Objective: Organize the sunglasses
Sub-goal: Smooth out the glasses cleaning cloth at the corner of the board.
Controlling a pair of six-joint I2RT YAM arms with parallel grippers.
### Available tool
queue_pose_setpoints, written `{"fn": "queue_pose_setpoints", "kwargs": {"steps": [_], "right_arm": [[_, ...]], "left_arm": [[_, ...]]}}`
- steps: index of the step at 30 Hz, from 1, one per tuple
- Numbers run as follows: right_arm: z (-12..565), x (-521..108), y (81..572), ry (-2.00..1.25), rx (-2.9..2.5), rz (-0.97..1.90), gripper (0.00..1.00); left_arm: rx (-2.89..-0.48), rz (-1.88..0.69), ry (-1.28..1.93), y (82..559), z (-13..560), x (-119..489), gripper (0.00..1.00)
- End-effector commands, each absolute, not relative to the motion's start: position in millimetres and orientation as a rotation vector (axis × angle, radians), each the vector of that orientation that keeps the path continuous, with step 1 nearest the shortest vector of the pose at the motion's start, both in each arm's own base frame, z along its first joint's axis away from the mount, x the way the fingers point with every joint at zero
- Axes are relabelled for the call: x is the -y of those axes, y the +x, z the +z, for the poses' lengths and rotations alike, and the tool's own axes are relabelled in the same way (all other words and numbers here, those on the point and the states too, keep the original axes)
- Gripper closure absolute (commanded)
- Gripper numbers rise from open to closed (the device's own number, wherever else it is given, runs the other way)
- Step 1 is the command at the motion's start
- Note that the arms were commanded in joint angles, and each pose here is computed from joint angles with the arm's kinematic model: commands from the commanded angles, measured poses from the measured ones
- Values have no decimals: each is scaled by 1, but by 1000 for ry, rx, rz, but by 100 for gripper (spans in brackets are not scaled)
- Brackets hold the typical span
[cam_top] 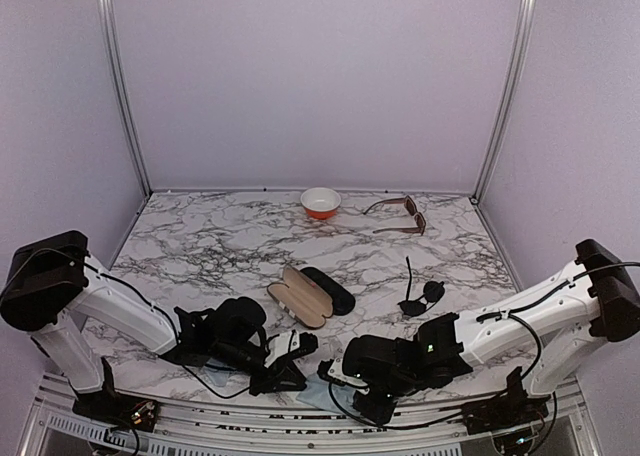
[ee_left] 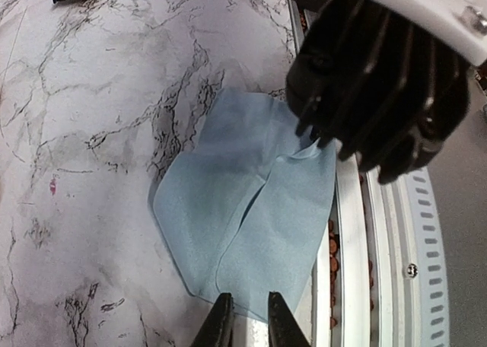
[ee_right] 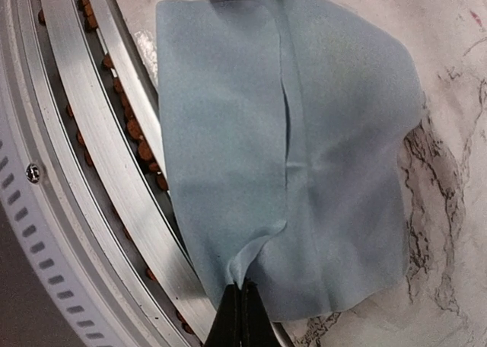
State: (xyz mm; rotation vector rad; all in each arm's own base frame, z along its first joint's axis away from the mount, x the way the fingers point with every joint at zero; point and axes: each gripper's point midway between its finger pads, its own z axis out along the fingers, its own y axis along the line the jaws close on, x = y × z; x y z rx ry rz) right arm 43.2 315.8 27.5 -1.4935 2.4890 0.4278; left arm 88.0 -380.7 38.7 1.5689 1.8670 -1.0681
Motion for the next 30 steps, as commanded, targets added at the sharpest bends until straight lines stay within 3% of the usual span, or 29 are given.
{"fn": "queue_pose_setpoints", "kwargs": {"steps": [1,23,30], "right_arm": [[34,-321,46,-1464,-2468,444,100],[32,-321,45,-1446,-2470,464,100],[34,-321,46,-1439,-2461,467,100]], "left_arm": [[-1913,-980,1598,93,25,385,83],[-1850,-837,1717,79,12,390,75],[-1854,-737,1756,80,4,389,91]]}}
